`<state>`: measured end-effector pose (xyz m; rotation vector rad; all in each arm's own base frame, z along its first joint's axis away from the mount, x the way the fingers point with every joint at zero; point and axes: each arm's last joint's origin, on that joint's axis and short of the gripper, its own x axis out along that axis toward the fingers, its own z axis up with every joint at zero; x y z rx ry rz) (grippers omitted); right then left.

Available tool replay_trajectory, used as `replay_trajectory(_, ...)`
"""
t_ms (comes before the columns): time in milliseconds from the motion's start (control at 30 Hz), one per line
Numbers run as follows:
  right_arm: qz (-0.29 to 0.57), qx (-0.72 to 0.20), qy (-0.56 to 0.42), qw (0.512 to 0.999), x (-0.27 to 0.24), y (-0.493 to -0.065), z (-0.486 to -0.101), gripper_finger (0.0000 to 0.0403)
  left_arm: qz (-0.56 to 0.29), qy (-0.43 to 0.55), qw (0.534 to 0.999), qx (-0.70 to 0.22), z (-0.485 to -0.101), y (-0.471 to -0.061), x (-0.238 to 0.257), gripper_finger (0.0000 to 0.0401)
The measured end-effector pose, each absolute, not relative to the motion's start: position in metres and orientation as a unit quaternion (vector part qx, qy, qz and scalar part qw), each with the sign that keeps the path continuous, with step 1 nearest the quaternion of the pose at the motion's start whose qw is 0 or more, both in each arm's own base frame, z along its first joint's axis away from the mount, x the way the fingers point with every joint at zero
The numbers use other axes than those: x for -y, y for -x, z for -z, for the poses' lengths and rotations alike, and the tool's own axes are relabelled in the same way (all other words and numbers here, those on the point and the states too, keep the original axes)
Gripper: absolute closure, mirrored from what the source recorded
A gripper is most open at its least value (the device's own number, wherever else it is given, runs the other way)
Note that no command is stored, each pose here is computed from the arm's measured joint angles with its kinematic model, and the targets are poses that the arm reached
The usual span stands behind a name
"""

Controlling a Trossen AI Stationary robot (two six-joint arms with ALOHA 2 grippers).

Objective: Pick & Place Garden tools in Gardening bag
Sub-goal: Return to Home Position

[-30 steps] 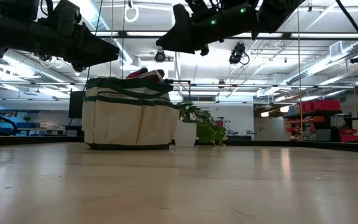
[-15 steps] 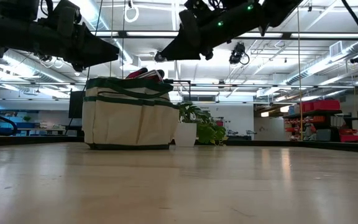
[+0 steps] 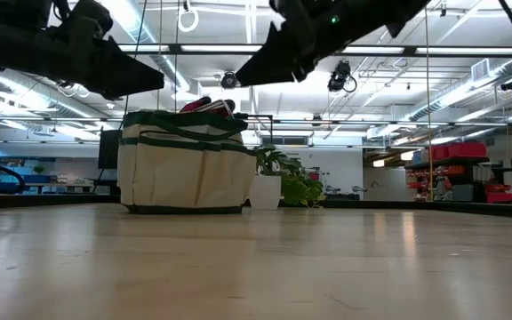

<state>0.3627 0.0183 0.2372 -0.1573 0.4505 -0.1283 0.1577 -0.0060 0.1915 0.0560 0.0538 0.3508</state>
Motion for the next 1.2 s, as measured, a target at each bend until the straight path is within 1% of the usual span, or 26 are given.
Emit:
replay_trajectory(167, 0.077, -0.198, 0.066, 0.975, -0.021, -0.340, -0.236, 0.0248, -0.157, -0.026, 0.987, -0.033, -0.195, -0.145, 0.010, 0.0224)
replay_trajectory(300, 0.080, -0.144, 0.023, 0.986, -0.018, -0.300, -0.227, 0.0248, -0.148, -0.016, 0.988, -0.030, -0.199, -0.130, 0.011, 0.0224)
replay_trajectory(433, 0.077, -0.085, 0.002, 0.993, -0.017, -0.258, -0.212, 0.0248, -0.150, -0.015, 0.988, -0.033, -0.199, -0.115, 0.011, 0.0224)
replay_trajectory(533, 0.095, -0.032, -0.013, 0.995, -0.014, -0.231, -0.208, 0.0248, -0.156, -0.006, 0.987, -0.029, -0.199, -0.103, 0.010, 0.0224)
replay_trajectory(667, 0.098, -0.013, -0.021, 0.995, -0.012, -0.198, -0.194, 0.0248, -0.141, 0.008, 0.989, -0.030, -0.197, -0.089, 0.009, 0.0224)
replay_trajectory(767, 0.090, 0.006, -0.029, 0.995, -0.012, -0.177, -0.183, 0.0248, -0.137, 0.010, 0.989, -0.053, -0.189, -0.081, 0.008, 0.0224)
replay_trajectory(933, 0.087, 0.052, -0.057, 0.993, -0.010, -0.154, -0.170, 0.0248, -0.148, 0.040, 0.987, -0.052, -0.190, -0.082, 0.008, 0.0224)
replay_trajectory(1033, 0.089, 0.030, -0.038, 0.995, -0.010, -0.153, -0.164, 0.0248, -0.153, 0.050, 0.983, -0.084, -0.183, -0.080, 0.007, 0.0224)
replay_trajectory(1100, 0.090, 0.021, -0.041, 0.995, -0.010, -0.153, -0.162, 0.0248, -0.172, 0.056, 0.978, -0.102, -0.176, -0.079, 0.006, 0.0224)
replay_trajectory(1200, 0.097, 0.019, -0.057, 0.993, -0.009, -0.153, -0.161, 0.0248, -0.195, 0.080, 0.973, -0.093, -0.174, -0.079, 0.005, 0.0224)
